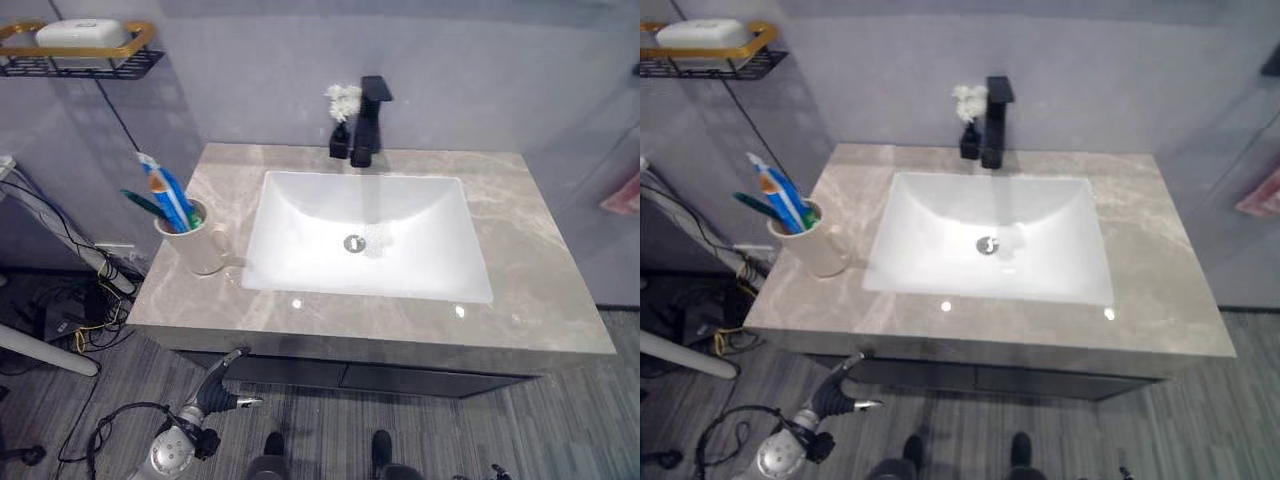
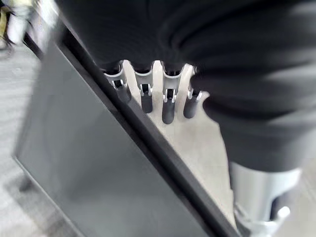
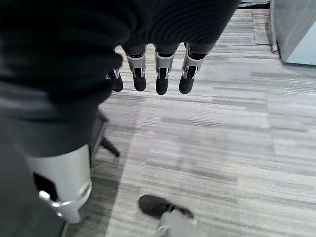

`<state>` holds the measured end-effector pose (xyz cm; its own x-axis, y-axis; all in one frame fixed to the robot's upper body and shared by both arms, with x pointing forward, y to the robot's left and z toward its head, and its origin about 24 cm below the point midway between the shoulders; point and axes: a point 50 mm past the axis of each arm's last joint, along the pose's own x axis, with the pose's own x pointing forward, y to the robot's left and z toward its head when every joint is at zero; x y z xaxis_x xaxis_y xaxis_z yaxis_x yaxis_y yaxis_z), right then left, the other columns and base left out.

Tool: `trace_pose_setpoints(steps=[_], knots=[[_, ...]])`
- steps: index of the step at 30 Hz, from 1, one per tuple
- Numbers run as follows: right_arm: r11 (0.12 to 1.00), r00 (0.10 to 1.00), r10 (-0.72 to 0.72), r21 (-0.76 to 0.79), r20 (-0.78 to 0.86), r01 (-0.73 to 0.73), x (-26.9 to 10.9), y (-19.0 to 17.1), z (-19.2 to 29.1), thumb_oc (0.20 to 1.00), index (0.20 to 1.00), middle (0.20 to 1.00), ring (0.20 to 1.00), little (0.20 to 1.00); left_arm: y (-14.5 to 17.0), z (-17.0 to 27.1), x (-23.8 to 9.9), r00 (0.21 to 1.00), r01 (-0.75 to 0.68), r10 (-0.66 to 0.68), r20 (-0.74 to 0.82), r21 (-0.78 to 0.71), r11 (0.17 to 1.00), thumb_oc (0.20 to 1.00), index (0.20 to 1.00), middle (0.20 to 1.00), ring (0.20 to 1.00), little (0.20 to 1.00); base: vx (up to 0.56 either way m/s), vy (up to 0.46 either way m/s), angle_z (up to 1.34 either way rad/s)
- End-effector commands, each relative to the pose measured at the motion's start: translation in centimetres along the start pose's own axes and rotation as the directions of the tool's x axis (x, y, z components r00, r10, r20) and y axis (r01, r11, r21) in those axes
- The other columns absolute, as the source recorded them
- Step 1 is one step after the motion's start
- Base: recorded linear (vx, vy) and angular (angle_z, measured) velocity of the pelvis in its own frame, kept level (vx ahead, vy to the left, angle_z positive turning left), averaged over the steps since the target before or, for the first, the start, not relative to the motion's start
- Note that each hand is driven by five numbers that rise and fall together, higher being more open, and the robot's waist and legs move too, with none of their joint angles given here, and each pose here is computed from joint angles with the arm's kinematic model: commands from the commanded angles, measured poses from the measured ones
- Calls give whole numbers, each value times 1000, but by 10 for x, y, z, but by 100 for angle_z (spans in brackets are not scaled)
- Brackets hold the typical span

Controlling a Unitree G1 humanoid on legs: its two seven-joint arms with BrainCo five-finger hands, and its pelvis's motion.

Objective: Put brush and paste in cup on sink, flatten towel.

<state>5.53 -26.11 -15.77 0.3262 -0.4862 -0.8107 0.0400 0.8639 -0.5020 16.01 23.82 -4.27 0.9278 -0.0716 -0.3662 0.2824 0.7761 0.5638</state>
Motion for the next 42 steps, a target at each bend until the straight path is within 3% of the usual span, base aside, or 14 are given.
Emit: trace_pose_setpoints(steps=[1, 7, 11, 15, 16, 17, 19, 22, 23, 31, 42], knots=[[1000, 993, 1, -24, 116, 2, 6, -1, 37, 1000, 1000, 1000, 1000, 1000, 19, 23, -2, 990, -64, 64, 127, -7, 998, 1000, 1000, 1000, 1000, 1000, 10, 142, 2], [975, 954, 143, -202, 263, -90, 0, 28, 78, 1000, 1000, 1000, 1000, 1000, 34, 26, -8, 982, -117, 118, 144, -21, 993, 1000, 1000, 1000, 1000, 1000, -25, 39, 14], [990, 976, 122, -88, 180, -108, 1, 30, 68, 1000, 1000, 1000, 1000, 1000, 64, 39, -30, 959, -189, 199, 202, -65, 980, 1000, 1000, 1000, 1000, 1000, 28, -12, 20], [987, 982, 126, -116, 143, -110, 2, 28, 59, 1000, 1000, 1000, 1000, 1000, 92, 67, -47, 908, -254, 268, 321, -86, 963, 1000, 1000, 1000, 1000, 1000, -3, -33, 21], [988, 984, 127, -104, 129, -114, 2, 27, 53, 1000, 1000, 1000, 1000, 1000, 104, 79, -54, 868, -306, 335, 367, -137, 942, 849, 849, 849, 849, 849, 27, -50, 39], [988, 984, 128, -100, 125, -116, 2, 26, 51, 1000, 1000, 1000, 1000, 1000, 108, 84, -56, 850, -315, 357, 387, -168, 934, 784, 784, 784, 784, 784, 33, -66, 44], [989, 985, 130, -85, 115, -121, 1, 25, 46, 1000, 1000, 1000, 1000, 1000, 117, 97, -58, 807, -329, 395, 438, -221, 918, 749, 749, 749, 749, 749, 24, -47, 20], [986, 982, 148, -99, 116, -137, 0, 28, 44, 1000, 1000, 1000, 1000, 1000, 123, 107, -58, 767, -317, 441, 466, -322, 892, 523, 523, 523, 523, 523, 3, -38, 3], [985, 981, 152, -100, 121, -140, 0, 28, 45, 1000, 1000, 1000, 1000, 1000, 122, 110, -56, 760, -292, 446, 473, -364, 884, 200, 200, 200, 200, 200, 0, 0, 0], [987, 980, 146, -93, 135, -134, 0, 27, 49, 1000, 1000, 1000, 1000, 1000, 101, 123, -39, 786, -89, 356, 506, -477, 874, 200, 200, 200, 200, 200, -7, -1, -14], [985, 976, 153, -107, 153, -137, 0, 28, 54, 1000, 1000, 1000, 1000, 1000, 92, 111, -35, 846, -2, 329, 419, -615, 788, 200, 200, 200, 200, 200, -13, 11, -17]])
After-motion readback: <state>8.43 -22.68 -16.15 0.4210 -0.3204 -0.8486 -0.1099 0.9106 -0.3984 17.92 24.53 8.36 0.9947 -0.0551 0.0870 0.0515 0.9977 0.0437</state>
